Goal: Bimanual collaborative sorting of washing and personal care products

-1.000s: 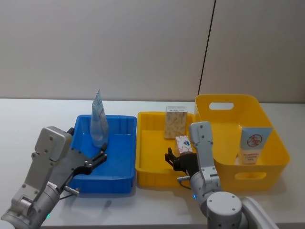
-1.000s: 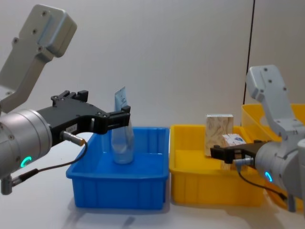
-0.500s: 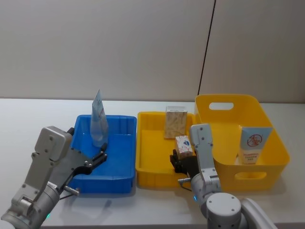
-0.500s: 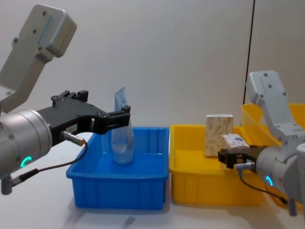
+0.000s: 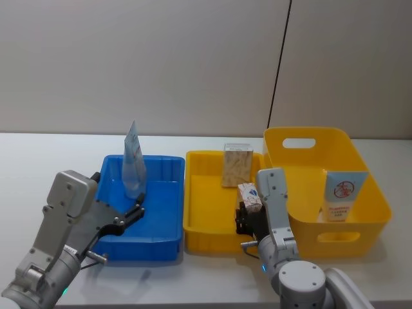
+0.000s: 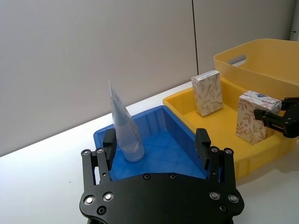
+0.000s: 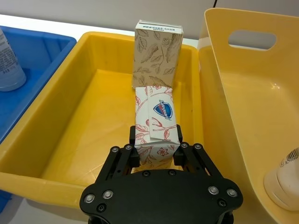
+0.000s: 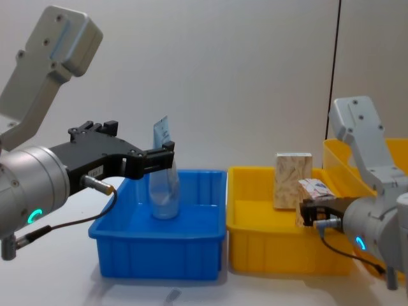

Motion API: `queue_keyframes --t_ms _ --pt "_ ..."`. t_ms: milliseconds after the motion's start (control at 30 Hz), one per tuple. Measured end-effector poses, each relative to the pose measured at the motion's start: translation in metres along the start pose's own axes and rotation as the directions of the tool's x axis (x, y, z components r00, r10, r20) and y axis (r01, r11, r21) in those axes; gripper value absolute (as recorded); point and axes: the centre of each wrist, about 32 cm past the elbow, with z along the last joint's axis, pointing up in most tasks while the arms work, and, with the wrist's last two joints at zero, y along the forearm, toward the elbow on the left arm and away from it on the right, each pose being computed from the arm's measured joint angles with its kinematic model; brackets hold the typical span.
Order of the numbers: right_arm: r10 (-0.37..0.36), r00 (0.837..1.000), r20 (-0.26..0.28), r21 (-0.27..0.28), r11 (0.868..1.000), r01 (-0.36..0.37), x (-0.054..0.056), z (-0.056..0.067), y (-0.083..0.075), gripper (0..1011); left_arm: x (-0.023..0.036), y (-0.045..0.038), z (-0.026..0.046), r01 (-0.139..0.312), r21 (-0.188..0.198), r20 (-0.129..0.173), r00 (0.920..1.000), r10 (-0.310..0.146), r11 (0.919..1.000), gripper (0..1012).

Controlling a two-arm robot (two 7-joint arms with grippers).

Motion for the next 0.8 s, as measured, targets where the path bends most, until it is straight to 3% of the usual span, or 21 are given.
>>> queue_keyframes --t_ms 167,400,800 --pt "0.005 1.0 -0.004 0.014 1.0 -0.005 0.0 0.0 -0.001 347 0.0 0.0 0.0 0.0 0.0 0.0 1.0 0.0 1.0 1001" --pt "0.033 0.999 -0.032 0.077 0.997 -0.03 0.001 0.004 -0.005 335 0.0 0.0 0.0 0.0 0.0 0.0 1.0 0.0 1.0 1001" --pt "0.084 0.989 -0.12 0.246 0.968 -0.052 0.006 0.025 -0.017 322 0.0 0.0 0.0 0.0 0.0 0.0 1.0 0.0 1.0 1001"
